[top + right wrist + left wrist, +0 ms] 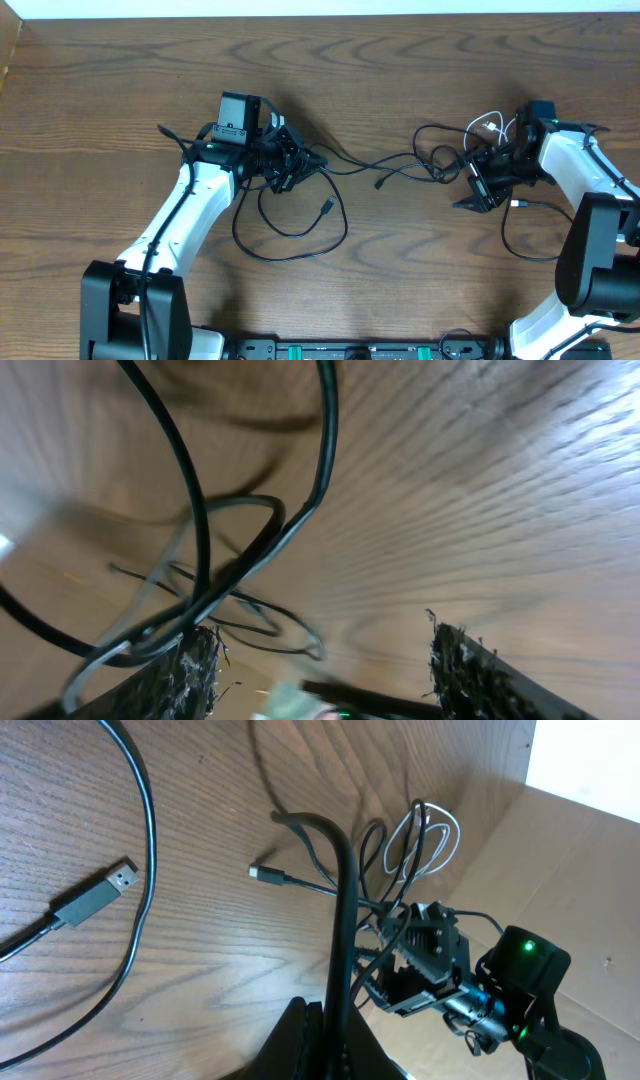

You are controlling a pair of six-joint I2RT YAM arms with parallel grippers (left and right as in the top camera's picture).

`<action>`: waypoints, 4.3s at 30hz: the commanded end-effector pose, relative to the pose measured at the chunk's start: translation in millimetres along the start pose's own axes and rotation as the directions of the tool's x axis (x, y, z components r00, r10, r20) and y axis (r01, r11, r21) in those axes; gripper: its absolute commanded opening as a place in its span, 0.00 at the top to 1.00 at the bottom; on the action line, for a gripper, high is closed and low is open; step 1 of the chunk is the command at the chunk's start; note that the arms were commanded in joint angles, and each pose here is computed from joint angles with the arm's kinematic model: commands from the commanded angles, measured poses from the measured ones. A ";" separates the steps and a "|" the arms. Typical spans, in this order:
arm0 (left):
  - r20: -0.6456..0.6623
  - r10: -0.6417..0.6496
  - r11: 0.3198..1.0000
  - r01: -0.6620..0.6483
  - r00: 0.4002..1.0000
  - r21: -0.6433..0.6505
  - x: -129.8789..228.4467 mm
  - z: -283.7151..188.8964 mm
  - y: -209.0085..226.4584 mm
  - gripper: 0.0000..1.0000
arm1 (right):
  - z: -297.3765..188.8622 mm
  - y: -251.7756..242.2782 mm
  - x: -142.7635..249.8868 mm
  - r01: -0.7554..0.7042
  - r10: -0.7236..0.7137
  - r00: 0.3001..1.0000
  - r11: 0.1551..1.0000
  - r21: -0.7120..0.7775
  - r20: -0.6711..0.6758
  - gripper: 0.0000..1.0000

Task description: Untangle cables

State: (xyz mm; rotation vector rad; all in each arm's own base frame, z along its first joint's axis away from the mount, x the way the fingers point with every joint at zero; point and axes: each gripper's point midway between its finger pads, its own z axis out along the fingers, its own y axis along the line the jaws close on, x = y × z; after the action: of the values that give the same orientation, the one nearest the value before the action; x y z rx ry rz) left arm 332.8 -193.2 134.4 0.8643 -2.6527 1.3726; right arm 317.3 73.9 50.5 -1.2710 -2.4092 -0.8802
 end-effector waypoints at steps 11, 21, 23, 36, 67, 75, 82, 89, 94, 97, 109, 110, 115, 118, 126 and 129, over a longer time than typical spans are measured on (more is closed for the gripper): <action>0.007 -0.009 1.000 0.009 1.000 -0.007 -1.2 0.1 0.2 0.93 | -2.5 26.1 2.8 -0.171 0.167 0.985 0.979 -0.110 -0.038 0.40; 0.007 -0.009 1.000 0.009 1.000 -0.007 -1.1 0.1 0.2 0.93 | 6.4 35.6 -6.8 -0.184 0.190 0.981 0.977 -0.109 0.047 0.42; 0.007 -0.009 1.000 0.009 1.000 -0.007 -1.1 0.1 0.2 0.93 | 9.2 40.1 -5.5 -0.179 0.186 0.981 0.977 -0.114 0.052 0.45; 0.011 -0.001 1.000 0.001 1.000 -0.009 -1.9 0.1 0.6 0.92 | 10.1 31.8 -28.8 0.016 -0.010 0.973 1.000 -0.022 0.229 0.99; -0.017 0.189 0.980 -0.188 0.982 0.059 45.3 43.0 -43.6 0.25 | -70.7 117.7 113.9 0.886 -0.845 0.462 0.449 -0.115 0.269 0.99; -0.061 0.163 0.986 -0.164 0.985 -0.020 72.2 58.4 -29.3 0.26 | -71.9 120.3 113.3 0.882 -0.837 0.471 0.455 -0.122 0.278 0.99; -0.029 0.131 0.986 -0.133 0.991 -0.098 74.1 83.5 -13.5 0.27 | -71.6 120.2 113.8 0.882 -0.838 0.470 0.455 -0.122 0.277 0.99; -0.073 0.156 0.987 -0.158 0.985 -0.025 82.5 127.2 -22.3 0.62 | -70.1 115.8 114.6 0.875 -0.836 0.484 0.469 -0.121 0.259 0.99; -0.092 0.178 0.981 -0.184 0.980 -0.058 84.3 135.1 -9.9 0.93 | -79.1 123.0 123.2 0.870 -0.832 0.489 0.443 -0.215 0.263 0.99; -0.116 0.223 0.972 -0.230 0.968 -0.046 88.2 134.7 -10.4 0.93 | -104.8 136.3 130.9 0.832 -0.806 0.519 0.402 -0.383 0.283 0.99; -0.152 0.276 0.956 -0.288 0.949 -0.061 93.1 133.4 -2.3 0.92 | -197.1 142.3 87.8 0.722 -0.654 0.647 0.360 -0.590 0.392 0.99; -0.152 0.280 0.955 -0.292 0.948 -0.060 93.0 133.5 -2.2 0.93 | -198.5 140.7 85.5 0.720 -0.648 0.652 0.365 -0.590 0.394 0.99; -0.179 0.304 0.950 -0.313 0.936 -0.025 98.7 132.6 -7.7 0.93 | -189.1 129.5 66.0 0.746 -0.623 0.654 0.435 -0.505 0.429 0.99; -0.208 0.396 0.918 -0.392 0.894 0.062 104.5 128.8 -22.6 0.92 | -171.3 106.6 29.3 0.693 -0.539 0.714 0.634 -0.343 0.447 0.99; -0.227 0.408 0.911 -0.409 0.884 0.045 71.6 99.1 -10.5 0.92 | -195.3 2.1 -59.4 0.323 -0.248 0.778 0.946 -0.029 0.577 0.99; -0.205 0.415 0.908 -0.418 0.886 0.030 56.8 84.8 -6.5 0.92 | -215.9 -27.3 -73.3 0.191 -0.097 0.795 0.977 -0.096 0.598 0.99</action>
State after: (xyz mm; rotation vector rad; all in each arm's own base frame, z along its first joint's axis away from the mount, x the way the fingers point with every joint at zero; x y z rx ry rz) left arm 293.2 -298.3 85.2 0.2483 -2.7253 1.3441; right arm 346.3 -72.2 173.7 -1.3589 -3.0528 -0.9944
